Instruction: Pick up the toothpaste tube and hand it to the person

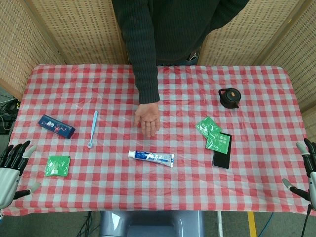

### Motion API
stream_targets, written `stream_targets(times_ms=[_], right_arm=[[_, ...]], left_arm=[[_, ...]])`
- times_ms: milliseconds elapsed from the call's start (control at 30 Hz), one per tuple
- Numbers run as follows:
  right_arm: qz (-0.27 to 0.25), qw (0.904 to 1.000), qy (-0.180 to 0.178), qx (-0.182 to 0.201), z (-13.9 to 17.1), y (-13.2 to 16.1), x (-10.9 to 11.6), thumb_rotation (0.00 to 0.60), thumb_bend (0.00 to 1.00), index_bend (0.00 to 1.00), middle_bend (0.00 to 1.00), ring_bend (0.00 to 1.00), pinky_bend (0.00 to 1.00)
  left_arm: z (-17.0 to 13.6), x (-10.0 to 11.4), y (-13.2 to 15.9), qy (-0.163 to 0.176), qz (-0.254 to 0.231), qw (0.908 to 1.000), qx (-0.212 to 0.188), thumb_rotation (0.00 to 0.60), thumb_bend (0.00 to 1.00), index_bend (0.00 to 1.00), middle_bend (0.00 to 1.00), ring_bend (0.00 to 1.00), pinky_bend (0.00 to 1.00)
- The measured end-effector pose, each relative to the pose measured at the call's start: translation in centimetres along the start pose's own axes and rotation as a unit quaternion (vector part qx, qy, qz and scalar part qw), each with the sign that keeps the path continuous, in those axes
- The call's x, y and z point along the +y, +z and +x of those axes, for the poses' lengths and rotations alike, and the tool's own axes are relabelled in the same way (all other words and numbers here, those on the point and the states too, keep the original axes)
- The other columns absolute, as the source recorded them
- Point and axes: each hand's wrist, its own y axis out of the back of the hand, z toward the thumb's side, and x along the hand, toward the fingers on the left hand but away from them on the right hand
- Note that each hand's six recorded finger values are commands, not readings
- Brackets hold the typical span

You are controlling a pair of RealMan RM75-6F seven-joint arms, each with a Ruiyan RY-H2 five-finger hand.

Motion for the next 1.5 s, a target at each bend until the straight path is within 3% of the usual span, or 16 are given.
stream_targets(times_ms=[300, 500, 700, 833, 933, 1200, 1500], right_arm=[[-0.005, 1.0000, -0.001, -0.004, 0.1, -0.2, 0.2, 0.600, 0.00, 0.00, 0.00, 0.00, 0.00], [-0.013, 0.9998, -0.006, -0.012, -0.1, -0.7, 0.5, 0.600, 0.00, 0.00, 0.00, 0.00, 0.00], [-0.013, 0.9997, 0.002, -0.023, -0.5, -1.2, 0.1, 0.600, 0.00, 0.00, 0.00, 0.00, 0.00], [-0.013, 0.9993, 0.005, -0.034, -0.9, -1.7, 0.0, 0.600, 0.00, 0.00, 0.00, 0.00, 0.00], [-0.017, 0.9990, 0.007, -0.041, -1.1, -2.2, -0.1, 0.600, 0.00, 0.00, 0.00, 0.00, 0.00], [-0.019, 0.9986, 0.016, -0.048, -1.5, -2.6, -0.4, 0.600, 0.00, 0.00, 0.00, 0.00, 0.00], [-0.017, 0.9984, 0.026, -0.047, -1.7, -2.4, -1.1, 0.600, 0.00, 0.00, 0.00, 0.00, 0.00]], left_arm=[[0.7, -0.7, 0.6, -0.011, 0.000, 0.9999, -0.011, 0.600, 0.00, 0.00, 0.00, 0.00, 0.00], [3.4, -2.9, 3.7, -0.050, -0.005, 0.9964, -0.068, 0.600, 0.00, 0.00, 0.00, 0.00, 0.00], [7.6, -6.4, 9.3, -0.105, -0.002, 0.9821, -0.156, 0.600, 0.00, 0.01, 0.00, 0.00, 0.01], [10.8, -9.3, 14.5, -0.133, -0.002, 0.9686, -0.210, 0.600, 0.04, 0.13, 0.00, 0.06, 0.12], [12.9, -11.3, 17.7, -0.151, -0.003, 0.9610, -0.231, 0.600, 0.11, 0.18, 0.03, 0.10, 0.16], [17.3, -14.1, 23.3, -0.164, -0.004, 0.9565, -0.241, 0.600, 0.26, 0.27, 0.11, 0.17, 0.23], [19.4, -15.2, 26.8, -0.166, -0.006, 0.9560, -0.242, 0.600, 0.27, 0.28, 0.12, 0.18, 0.24]])
